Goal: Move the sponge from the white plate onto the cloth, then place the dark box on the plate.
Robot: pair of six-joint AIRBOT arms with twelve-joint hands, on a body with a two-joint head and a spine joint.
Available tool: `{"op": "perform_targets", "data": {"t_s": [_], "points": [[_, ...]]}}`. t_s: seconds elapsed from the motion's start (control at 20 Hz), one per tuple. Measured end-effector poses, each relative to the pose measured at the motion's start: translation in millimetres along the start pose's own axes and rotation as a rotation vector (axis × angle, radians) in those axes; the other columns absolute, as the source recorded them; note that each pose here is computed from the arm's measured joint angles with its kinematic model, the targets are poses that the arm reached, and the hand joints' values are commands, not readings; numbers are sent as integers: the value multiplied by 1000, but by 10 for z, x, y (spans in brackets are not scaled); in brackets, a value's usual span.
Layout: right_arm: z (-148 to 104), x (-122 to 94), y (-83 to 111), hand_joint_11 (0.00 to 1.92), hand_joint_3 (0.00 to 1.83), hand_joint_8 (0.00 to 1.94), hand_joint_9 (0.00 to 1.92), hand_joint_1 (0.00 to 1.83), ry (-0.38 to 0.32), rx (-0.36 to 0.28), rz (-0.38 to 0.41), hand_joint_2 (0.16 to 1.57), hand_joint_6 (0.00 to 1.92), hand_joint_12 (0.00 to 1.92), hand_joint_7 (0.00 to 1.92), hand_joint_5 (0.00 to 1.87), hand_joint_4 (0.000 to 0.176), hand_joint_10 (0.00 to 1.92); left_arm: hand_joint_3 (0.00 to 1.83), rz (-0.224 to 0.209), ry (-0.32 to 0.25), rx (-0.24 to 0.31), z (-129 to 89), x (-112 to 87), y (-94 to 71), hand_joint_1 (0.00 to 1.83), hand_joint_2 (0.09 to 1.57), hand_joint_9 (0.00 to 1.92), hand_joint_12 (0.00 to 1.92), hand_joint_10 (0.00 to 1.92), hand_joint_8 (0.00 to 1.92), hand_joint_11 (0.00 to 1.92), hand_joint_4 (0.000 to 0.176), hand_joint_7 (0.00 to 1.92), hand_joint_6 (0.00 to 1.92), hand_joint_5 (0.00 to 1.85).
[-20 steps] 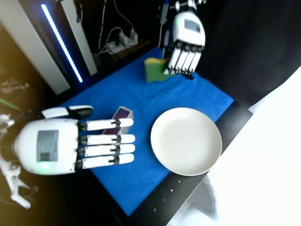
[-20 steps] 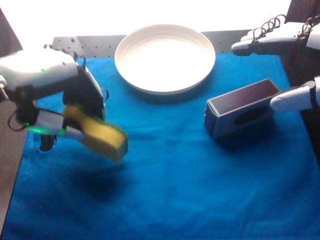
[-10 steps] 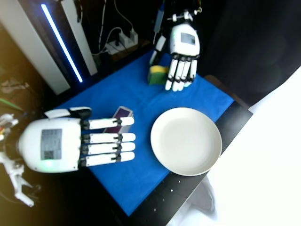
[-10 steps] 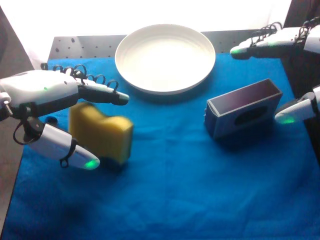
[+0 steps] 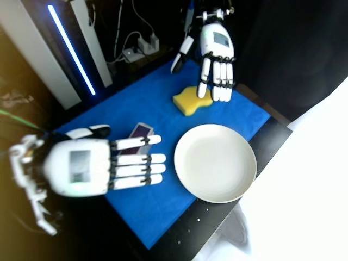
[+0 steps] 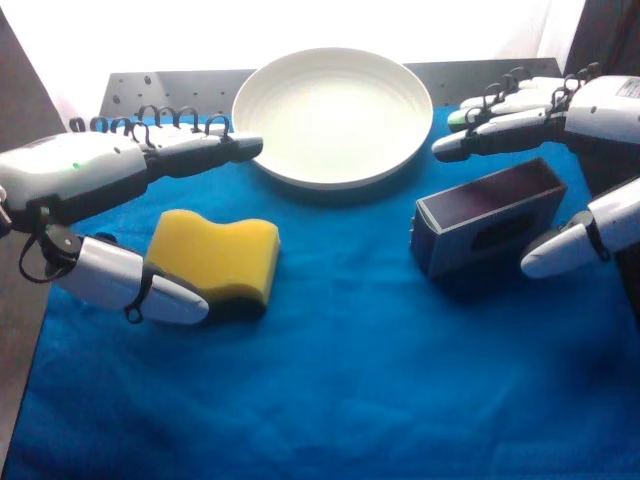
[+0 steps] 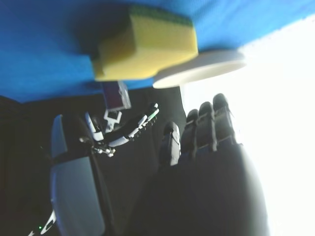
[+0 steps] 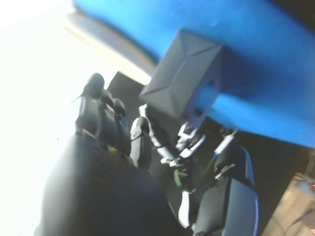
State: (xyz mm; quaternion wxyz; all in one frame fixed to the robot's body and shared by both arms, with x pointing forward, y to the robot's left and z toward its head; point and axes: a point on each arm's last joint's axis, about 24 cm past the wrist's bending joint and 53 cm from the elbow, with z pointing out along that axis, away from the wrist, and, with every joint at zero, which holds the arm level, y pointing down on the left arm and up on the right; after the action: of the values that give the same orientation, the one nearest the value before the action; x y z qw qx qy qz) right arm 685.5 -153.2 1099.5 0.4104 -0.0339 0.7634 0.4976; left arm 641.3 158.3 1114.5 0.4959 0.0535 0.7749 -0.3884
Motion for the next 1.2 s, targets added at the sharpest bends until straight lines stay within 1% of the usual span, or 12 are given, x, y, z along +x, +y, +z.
{"op": "perform_targets", "data": {"t_s": [0.1, 0.15, 0.2, 0.25, 0.3, 0.65, 0.75, 0.85, 0.95, 1.0, 1.05, 1.2], "points": [[-6, 13, -52, 176, 0, 17, 600, 831, 8, 21, -11, 962, 12, 1002, 611, 679, 0, 35, 4, -5, -6, 6, -6, -7, -10, 757, 864, 8, 3, 3, 3, 3, 176, 27, 2, 74], [-6, 27, -77, 447, 0, 336, 691, 1051, 14, 32, -16, 979, 68, 1431, 790, 898, 0, 785, 0, -12, -5, 6, -11, 11, -11, 781, 852, 22, 8, 8, 7, 15, 176, 38, 5, 83], [-2, 35, -93, 774, 3, 908, 902, 1229, 16, 38, -17, 1048, 491, 1665, 1030, 1060, 0, 1231, 0, -18, -6, 7, -16, 20, -14, 802, 849, 31, 12, 10, 8, 22, 176, 45, 8, 95], [3, 37, -103, 854, 13, 1338, 959, 1182, 15, 42, -13, 1068, 825, 1641, 986, 1043, 0, 1264, 0, -27, -7, 5, -27, 33, -3, 801, 851, 32, 14, 10, 9, 25, 176, 48, 9, 100], [23, 34, -92, 1268, 11, 1661, 1195, 1147, 13, 36, -7, 1126, 1074, 1910, 1042, 938, 0, 1838, 0, -38, -9, -2, -45, 48, 27, 795, 852, 26, 13, 6, 3, 18, 176, 40, 2, 86], [133, -178, 132, 1155, 13, 1548, 1151, 1068, -34, -20, -21, 1196, 1289, 1921, 997, 812, 0, 1748, 0, -58, -17, -6, -93, 61, 61, 805, 852, 59, 43, 11, 6, 59, 172, 67, 7, 115], [204, -408, 523, 975, 0, 1627, 996, 1243, -85, -131, -27, 1197, 1665, 1903, 827, 486, 47, 1721, 0, -72, -12, -18, -120, 108, 101, 816, 858, 95, 302, 3, 2, 1, 174, 98, 2, 142], [243, -587, 806, 974, 0, 1620, 999, 1265, -124, -206, -68, 1179, 1671, 1909, 832, 489, 35, 1725, 0, -99, -30, -20, -147, 99, 120, 801, 853, 104, 362, 3, 1, 0, 170, 102, 1, 146], [315, -802, 964, 1048, 0, 1735, 998, 1271, -171, -249, -91, 1140, 1760, 1921, 816, 517, 70, 1852, 2, -132, -56, -32, -185, 71, 178, 810, 866, 51, 200, 3, 2, 0, 158, 74, 2, 147], [428, -953, 995, 955, 0, 1695, 925, 1239, -211, -251, -89, 1146, 1762, 1921, 782, 537, 61, 1792, 2, -146, -65, -41, -204, 67, 213, 819, 870, 43, 121, 0, 2, 0, 131, 80, 2, 155], [594, -1020, 1001, 925, 0, 1431, 1001, 1262, -230, -240, -86, 1148, 1631, 1795, 883, 616, 0, 1539, 2, -153, -74, -38, -216, 60, 210, 843, 872, 27, 21, 3, 0, 0, 122, 73, 3, 165], [1093, -940, 932, 871, 8, 1251, 957, 1195, -232, -188, -61, 1201, 1492, 1791, 913, 647, 0, 1458, 7, -175, -98, -15, -194, 46, 158, 827, 885, 32, 17, 5, 0, 0, 114, 67, 1, 163]]}}
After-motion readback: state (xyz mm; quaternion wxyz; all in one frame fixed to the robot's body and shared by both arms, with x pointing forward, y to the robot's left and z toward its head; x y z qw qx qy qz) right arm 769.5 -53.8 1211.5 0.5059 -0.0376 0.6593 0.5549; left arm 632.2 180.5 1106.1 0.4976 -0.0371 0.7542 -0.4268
